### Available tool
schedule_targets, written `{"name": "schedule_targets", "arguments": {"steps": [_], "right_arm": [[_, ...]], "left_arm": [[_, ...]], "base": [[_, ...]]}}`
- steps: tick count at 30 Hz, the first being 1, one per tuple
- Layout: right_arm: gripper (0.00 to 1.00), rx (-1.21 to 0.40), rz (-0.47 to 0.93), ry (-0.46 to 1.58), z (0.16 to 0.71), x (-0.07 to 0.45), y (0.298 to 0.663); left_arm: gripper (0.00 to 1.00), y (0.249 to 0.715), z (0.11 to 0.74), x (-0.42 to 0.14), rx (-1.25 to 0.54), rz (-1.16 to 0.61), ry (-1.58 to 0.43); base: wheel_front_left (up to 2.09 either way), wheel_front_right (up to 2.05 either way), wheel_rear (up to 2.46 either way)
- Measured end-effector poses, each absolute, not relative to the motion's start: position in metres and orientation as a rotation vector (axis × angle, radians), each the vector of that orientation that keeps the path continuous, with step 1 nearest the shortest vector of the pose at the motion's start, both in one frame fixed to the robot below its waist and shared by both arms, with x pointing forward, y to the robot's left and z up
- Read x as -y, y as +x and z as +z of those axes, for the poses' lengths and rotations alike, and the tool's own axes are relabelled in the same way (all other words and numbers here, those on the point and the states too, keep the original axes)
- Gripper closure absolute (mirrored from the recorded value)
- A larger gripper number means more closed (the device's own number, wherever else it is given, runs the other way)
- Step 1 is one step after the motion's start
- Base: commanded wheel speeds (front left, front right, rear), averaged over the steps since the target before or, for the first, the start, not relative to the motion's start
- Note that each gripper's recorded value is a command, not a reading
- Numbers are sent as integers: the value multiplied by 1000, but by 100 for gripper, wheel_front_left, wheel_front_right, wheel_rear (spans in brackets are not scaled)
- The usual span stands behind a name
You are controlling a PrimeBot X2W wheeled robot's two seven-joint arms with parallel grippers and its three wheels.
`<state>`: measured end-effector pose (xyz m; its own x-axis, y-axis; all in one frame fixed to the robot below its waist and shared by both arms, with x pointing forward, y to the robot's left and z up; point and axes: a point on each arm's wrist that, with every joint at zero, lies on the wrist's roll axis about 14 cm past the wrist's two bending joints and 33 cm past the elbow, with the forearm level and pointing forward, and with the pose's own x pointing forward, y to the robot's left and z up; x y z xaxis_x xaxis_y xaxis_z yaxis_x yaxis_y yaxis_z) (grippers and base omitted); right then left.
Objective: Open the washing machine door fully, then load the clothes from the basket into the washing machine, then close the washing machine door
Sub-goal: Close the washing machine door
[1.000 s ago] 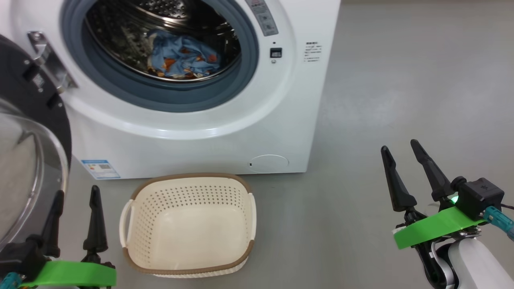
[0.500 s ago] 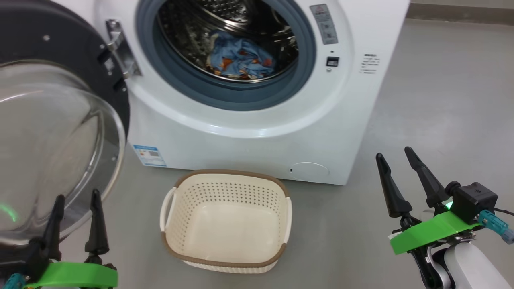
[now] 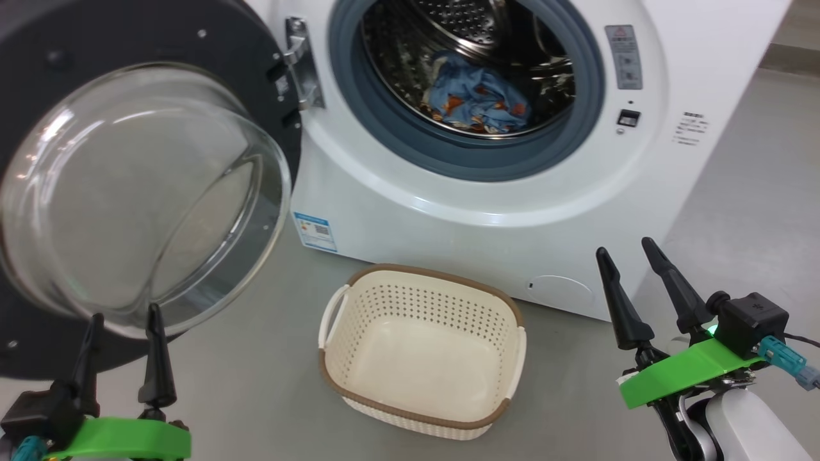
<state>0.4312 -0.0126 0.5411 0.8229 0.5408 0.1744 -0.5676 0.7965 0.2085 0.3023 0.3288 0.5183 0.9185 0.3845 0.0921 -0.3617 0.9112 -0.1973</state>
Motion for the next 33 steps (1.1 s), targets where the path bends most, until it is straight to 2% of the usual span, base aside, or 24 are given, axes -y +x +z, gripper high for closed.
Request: {"name": "schedule_targets", "arguments": {"steps": [16,33], "right_arm": [[0,77,753,274,538,-47,425],[0,37,817,281,527,-70,419]], "left_arm": [[0,250,514,-359,128,530,-169],[0,236,511,-367,115,579,-161]], "base": [[0,0,0],[0,0,0]]}}
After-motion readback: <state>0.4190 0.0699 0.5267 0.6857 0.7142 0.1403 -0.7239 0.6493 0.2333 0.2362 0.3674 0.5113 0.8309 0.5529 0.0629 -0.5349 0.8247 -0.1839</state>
